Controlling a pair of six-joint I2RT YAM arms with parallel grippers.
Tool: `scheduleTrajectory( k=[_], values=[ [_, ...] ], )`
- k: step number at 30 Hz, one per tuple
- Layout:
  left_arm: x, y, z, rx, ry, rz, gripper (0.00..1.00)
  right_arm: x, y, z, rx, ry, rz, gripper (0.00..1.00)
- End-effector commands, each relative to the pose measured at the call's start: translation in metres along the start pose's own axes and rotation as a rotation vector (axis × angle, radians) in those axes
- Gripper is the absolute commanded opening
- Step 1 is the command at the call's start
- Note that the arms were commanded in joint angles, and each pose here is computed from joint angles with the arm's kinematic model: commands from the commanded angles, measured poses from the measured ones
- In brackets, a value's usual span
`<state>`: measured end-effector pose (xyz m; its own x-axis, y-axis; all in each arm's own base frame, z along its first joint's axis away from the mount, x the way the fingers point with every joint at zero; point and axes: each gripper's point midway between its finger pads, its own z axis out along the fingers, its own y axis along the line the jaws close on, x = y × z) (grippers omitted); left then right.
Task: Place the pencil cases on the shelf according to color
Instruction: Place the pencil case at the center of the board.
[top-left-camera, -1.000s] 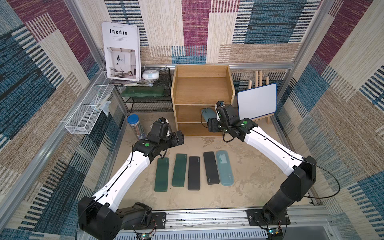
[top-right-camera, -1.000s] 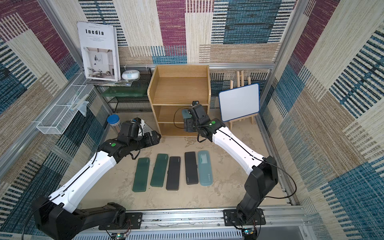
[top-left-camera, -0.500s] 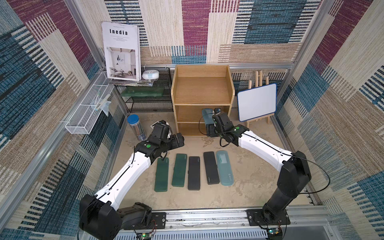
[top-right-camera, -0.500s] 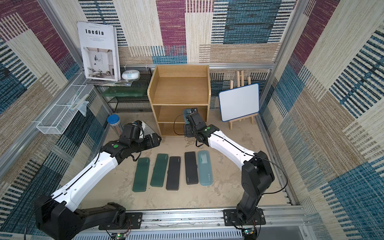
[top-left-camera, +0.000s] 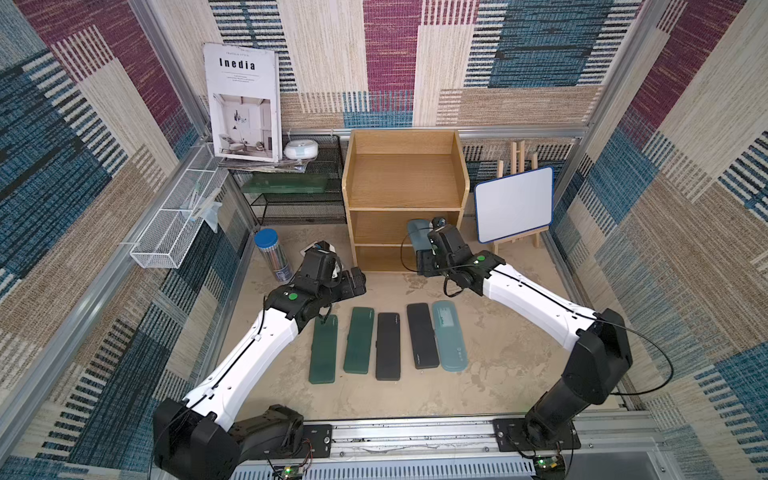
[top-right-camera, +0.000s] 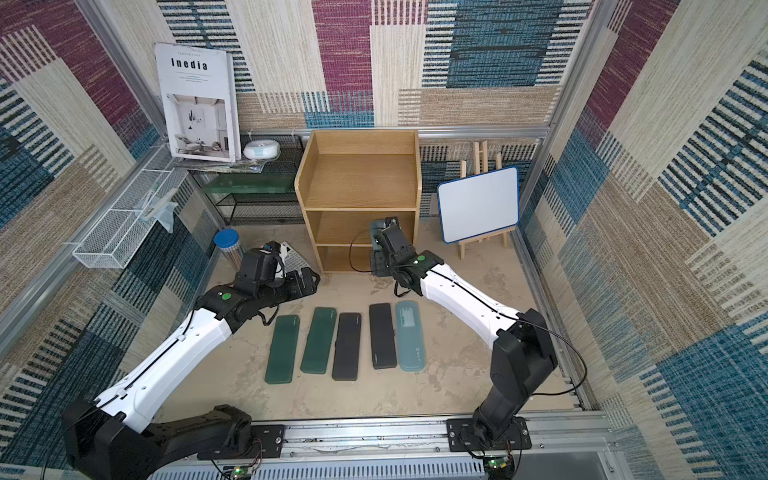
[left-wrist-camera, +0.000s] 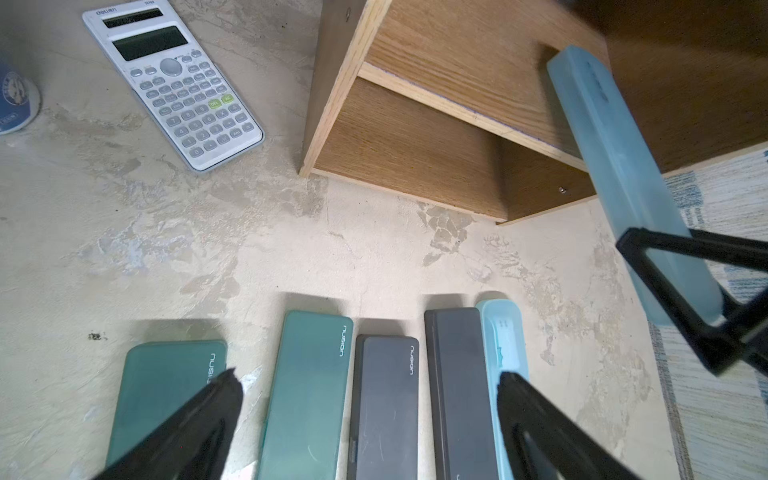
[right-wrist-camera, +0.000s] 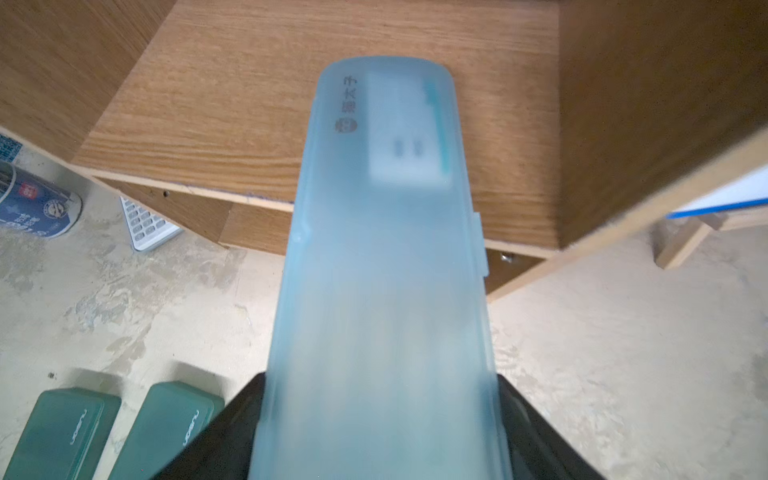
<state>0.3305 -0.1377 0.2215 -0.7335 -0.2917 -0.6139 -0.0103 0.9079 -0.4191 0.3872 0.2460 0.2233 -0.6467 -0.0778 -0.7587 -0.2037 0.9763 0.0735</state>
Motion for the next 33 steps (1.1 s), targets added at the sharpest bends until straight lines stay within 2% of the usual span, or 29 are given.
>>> scheduleTrajectory(
  k=[1, 8, 15, 23, 33],
  values=[
    [0.002, 0.002, -0.005, 0.001, -0.007, -0.005, 1.0, 0.018, -0.009, -0.015, 0.003, 0.025, -0.01, 0.62],
    [0.007, 0.005, -0.017, 0.02, -0.033, -0.042, 1.0, 0.068, -0.038, -0.039, 0.022, 0.053, 0.012, 0.62],
    [0.009, 0.002, -0.026, 0.055, -0.053, -0.061, 1.0, 0.117, -0.072, -0.055, 0.104, 0.106, 0.057, 0.63],
    [0.012, -0.003, -0.026, 0.084, -0.044, -0.069, 1.0, 0.153, -0.092, -0.062, 0.151, 0.128, 0.149, 0.63],
    [0.02, -0.009, -0.014, 0.11, -0.005, -0.069, 1.0, 0.194, -0.128, -0.045, 0.389, 0.203, 0.22, 0.68]
  ],
)
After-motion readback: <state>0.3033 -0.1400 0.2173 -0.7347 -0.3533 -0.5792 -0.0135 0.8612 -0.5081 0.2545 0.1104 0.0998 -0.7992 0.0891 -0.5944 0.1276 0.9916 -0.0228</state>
